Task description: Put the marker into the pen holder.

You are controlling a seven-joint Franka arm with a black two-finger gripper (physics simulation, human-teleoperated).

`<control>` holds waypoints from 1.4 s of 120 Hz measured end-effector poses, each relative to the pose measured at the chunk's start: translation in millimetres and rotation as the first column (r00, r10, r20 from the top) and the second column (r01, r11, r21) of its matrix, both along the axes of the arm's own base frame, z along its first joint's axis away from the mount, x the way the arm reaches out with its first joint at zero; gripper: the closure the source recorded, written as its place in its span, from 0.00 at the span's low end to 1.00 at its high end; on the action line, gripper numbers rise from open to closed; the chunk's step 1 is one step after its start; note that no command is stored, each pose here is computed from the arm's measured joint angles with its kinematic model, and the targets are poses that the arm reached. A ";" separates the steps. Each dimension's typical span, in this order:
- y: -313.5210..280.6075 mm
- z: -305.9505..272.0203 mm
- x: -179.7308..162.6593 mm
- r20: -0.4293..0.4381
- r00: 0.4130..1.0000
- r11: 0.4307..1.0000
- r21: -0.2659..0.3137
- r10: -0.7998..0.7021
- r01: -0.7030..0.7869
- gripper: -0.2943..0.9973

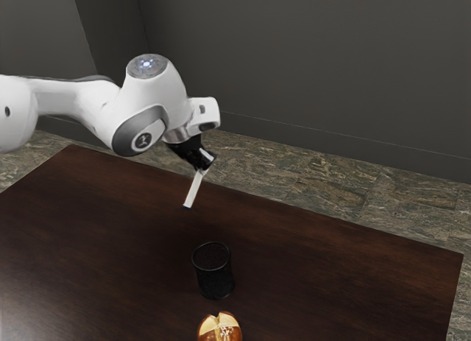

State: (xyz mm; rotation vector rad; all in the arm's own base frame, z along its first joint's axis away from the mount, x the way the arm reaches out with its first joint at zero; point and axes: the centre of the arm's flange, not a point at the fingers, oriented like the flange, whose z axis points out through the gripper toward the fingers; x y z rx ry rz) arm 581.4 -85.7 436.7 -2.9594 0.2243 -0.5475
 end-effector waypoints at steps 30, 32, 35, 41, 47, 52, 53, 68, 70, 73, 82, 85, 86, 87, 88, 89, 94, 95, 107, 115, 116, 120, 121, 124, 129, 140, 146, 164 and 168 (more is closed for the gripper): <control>-73.4 -1.3 -56.5 0.025 1.000 0.996 -0.093 -0.013 0.016 0.84; -76.3 -3.3 -60.7 0.022 1.000 0.995 -0.096 -0.012 0.014 0.84; -79.0 -6.3 -65.5 0.017 1.000 0.995 -0.100 -0.006 0.008 0.84; -77.7 -10.0 -72.3 0.011 1.000 0.994 -0.108 0.018 -0.016 0.84; -71.6 -10.2 -76.6 0.011 0.999 0.992 -0.116 0.050 -0.048 0.84; -67.5 -10.1 -78.8 0.011 0.997 0.990 -0.123 0.074 -0.072 0.84; -67.0 -10.2 -79.1 0.011 0.997 0.989 -0.124 0.078 -0.076 0.84; -67.5 -15.6 -83.4 0.001 0.993 0.983 -0.140 0.122 -0.121 0.84; -68.7 -16.6 -84.0 -0.001 0.992 0.982 -0.142 0.126 -0.125 0.84; -71.0 -18.4 -84.7 -0.004 0.992 0.981 -0.144 0.130 -0.129 0.84; -75.5 -26.1 -84.9 -0.018 0.989 0.978 -0.150 0.145 -0.146 0.84; -75.9 -28.8 -84.6 -0.023 0.988 0.977 -0.151 0.151 -0.153 0.84; -76.0 -29.4 -84.5 -0.024 0.988 0.976 -0.152 0.154 -0.155 0.84; -76.0 -30.1 -84.4 -0.025 0.987 0.976 -0.152 0.156 -0.158 0.84; -76.1 -30.6 -84.3 -0.026 0.987 0.975 -0.153 0.158 -0.160 0.84; -76.1 -31.3 -84.2 -0.028 0.987 0.975 -0.153 0.160 -0.163 0.84; -76.0 -34.8 -83.6 -0.034 0.985 0.972 -0.155 0.171 -0.174 0.84; -75.9 -35.3 -83.5 -0.035 0.984 0.972 -0.156 0.173 -0.177 0.84; -74.4 -38.7 -82.5 -0.043 0.979 0.966 -0.162 0.198 -0.202 0.78; -74.4 -39.5 -82.2 -0.047 0.977 0.962 -0.169 0.208 -0.213 0.67; -74.5 -39.5 -82.1 -0.048 0.977 0.962 -0.169 0.209 -0.214 0.65; -74.7 -39.5 -82.1 -0.049 0.976 0.961 -0.172 0.212 -0.217 0.60; -74.7 -39.5 -82.1 -0.049 0.976 0.961 -0.173 0.213 -0.218 0.58; -74.8 -39.7 -82.1 -0.050 0.975 0.960 -0.174 0.215 -0.221 0.54; -74.8 -39.8 -82.0 -0.051 0.975 0.959 -0.175 0.218 -0.224 0.49; -68.2 -36.6 -77.0 -0.048 0.970 0.954 -0.180 0.237 -0.241 0.40; -51.9 -20.1 -58.8 -0.022 0.961 0.940 -0.200 0.276 -0.275 0.36; 19.1 116.5 7.9 0.055 0.901 0.882 -0.234 0.431 -0.408 0.29; 36.9 147.2 12.0 0.054 0.885 0.869 -0.228 0.462 -0.439 0.28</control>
